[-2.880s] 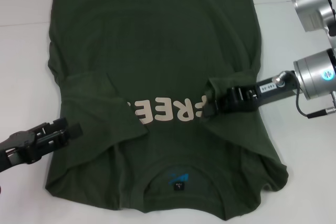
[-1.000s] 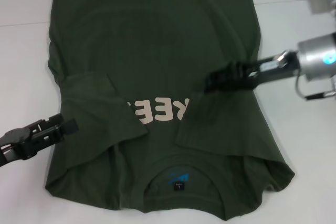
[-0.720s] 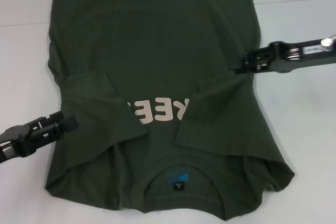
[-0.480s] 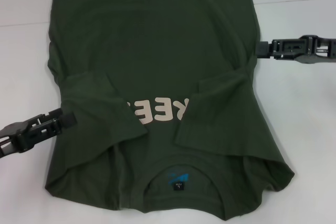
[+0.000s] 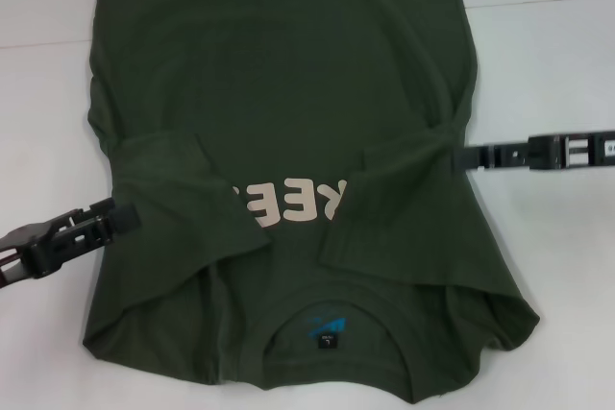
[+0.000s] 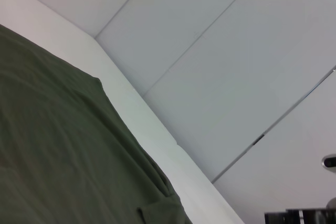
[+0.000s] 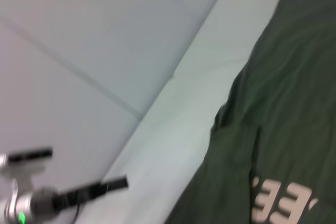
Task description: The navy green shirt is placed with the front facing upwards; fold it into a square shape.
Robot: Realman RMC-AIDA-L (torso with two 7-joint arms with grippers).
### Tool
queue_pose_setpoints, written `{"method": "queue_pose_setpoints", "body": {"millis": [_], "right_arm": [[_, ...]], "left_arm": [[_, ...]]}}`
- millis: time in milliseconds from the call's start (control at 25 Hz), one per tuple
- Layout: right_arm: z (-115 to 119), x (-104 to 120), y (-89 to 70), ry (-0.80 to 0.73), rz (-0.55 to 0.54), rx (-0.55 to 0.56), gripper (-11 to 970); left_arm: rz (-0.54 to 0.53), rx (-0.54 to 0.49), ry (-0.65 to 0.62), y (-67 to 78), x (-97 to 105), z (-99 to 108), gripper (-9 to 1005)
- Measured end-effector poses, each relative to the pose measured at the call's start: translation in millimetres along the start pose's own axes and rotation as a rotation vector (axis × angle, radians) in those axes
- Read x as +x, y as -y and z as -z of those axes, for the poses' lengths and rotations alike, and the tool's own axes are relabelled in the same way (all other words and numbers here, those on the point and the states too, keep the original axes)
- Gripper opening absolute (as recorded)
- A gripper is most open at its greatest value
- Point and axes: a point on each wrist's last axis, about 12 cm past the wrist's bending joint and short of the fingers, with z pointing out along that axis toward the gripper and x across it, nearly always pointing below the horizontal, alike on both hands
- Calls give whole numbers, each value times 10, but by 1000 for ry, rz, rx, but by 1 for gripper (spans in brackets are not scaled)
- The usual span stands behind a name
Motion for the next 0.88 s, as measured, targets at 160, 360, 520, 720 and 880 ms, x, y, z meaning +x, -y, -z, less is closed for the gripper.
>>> {"method": "queue_pose_setpoints", "body": {"millis": [160, 360, 520, 720, 880], "right_arm": [[-48, 127, -63, -78, 146, -57, 798], [-83, 383, -149, -156, 423, -98, 790], [-72, 545, -202, -140, 569, -81, 760], [58, 618, -229, -23, 579, -86, 760], [98, 626, -225, -11, 506, -137, 759]], "left_arm": [[-2, 12, 0, 25, 5, 57, 766], [-47, 73, -17, 118, 43, 193, 767], [-60, 85, -26, 174, 88, 319, 768], [-34, 66, -43, 176, 146, 374, 769], [-28, 60, -39, 170, 160, 367, 768]]}}
